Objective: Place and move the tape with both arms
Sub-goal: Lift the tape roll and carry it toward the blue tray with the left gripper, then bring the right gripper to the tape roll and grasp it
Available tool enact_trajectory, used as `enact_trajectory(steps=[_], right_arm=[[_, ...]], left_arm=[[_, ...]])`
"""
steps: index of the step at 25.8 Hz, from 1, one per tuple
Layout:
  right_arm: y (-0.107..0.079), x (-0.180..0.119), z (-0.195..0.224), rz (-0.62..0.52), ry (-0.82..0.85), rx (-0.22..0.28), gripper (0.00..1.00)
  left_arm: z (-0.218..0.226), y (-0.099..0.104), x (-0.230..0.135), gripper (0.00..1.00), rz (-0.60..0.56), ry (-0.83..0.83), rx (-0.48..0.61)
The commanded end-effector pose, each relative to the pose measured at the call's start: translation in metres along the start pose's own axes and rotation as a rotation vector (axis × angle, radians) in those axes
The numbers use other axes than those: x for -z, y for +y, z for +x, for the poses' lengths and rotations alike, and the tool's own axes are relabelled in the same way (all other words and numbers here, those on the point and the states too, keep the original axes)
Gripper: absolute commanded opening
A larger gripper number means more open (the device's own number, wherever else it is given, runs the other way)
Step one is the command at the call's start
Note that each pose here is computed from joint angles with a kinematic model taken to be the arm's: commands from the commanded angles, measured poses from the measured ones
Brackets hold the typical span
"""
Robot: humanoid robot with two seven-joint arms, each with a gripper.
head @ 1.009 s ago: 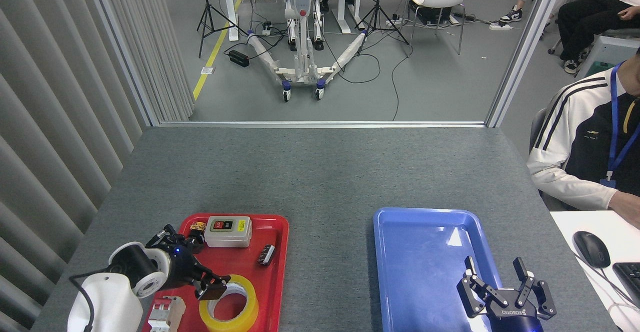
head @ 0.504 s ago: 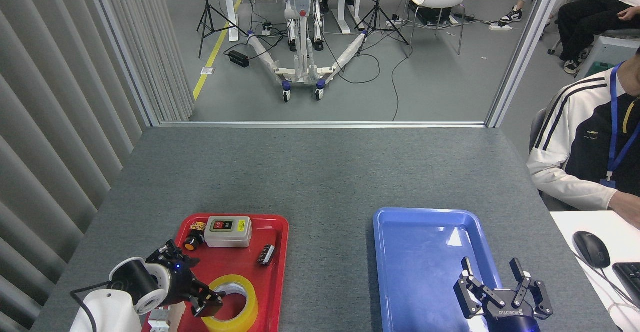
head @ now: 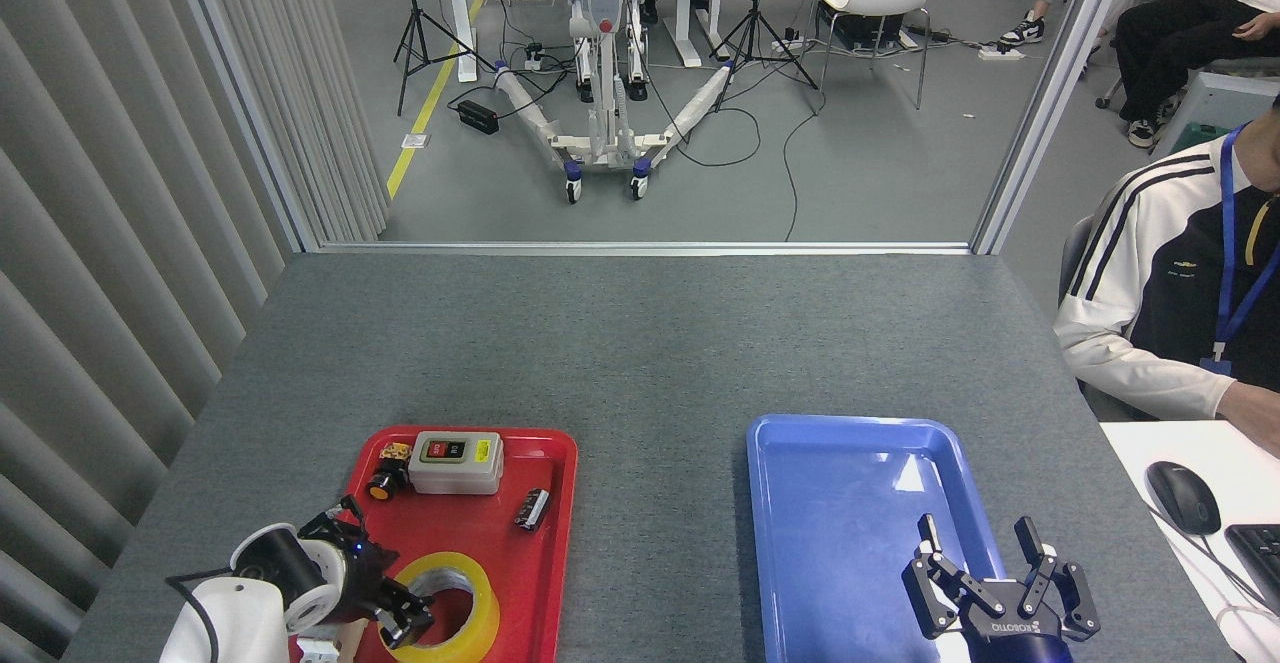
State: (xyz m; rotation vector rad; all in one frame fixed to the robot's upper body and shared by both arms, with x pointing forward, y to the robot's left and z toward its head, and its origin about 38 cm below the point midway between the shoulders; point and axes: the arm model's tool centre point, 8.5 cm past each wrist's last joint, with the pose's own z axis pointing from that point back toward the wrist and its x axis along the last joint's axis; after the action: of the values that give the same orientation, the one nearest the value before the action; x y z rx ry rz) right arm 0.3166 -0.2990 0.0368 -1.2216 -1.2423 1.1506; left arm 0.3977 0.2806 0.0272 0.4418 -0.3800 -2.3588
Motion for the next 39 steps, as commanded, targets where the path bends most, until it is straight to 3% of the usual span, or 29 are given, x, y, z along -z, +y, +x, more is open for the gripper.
enact_trajectory(steps=[1, 6, 13, 16, 20, 25, 27, 39], right_arm=[[-0.002, 0.000, -0.002, -0.005, 0.008, -0.001, 0.99], [-0.003, 0.000, -0.006, -0.007, 0.018, -0.003, 0.99], [-0.003, 0.001, -0.005, -0.011, 0.017, 0.002, 0.99], [-0.004, 0.001, -0.005, -0.021, 0.014, 0.002, 0.99], [-0.015, 0.001, 0.001, -0.119, -0.056, 0.010, 0.99], [-0.030, -0.014, 0.025, -0.211, -0.494, 0.107, 1.00], [-0.031, -0.024, 0.040, -0.205, -0.670, 0.160, 0.99], [-0.005, -0.038, 0.101, -0.062, -0.789, 0.218, 0.99]], left_arm=[[0.006, 0.004, 0.005, 0.00, 0.001, -0.026, 0.004], [0.014, 0.027, -0.001, 0.00, 0.160, -0.139, -0.068], [0.033, 0.085, -0.038, 0.00, 0.716, -0.540, -0.373], [0.054, 0.105, -0.037, 0.00, 0.883, -0.754, -0.520], [0.101, 0.125, -0.008, 0.00, 0.848, -0.912, -0.599], [0.118, 0.119, 0.027, 0.00, 0.744, -0.973, -0.710], [0.129, 0.127, 0.027, 0.00, 0.751, -1.004, -0.719], [0.158, 0.150, 0.020, 0.00, 0.770, -1.100, -0.683]])
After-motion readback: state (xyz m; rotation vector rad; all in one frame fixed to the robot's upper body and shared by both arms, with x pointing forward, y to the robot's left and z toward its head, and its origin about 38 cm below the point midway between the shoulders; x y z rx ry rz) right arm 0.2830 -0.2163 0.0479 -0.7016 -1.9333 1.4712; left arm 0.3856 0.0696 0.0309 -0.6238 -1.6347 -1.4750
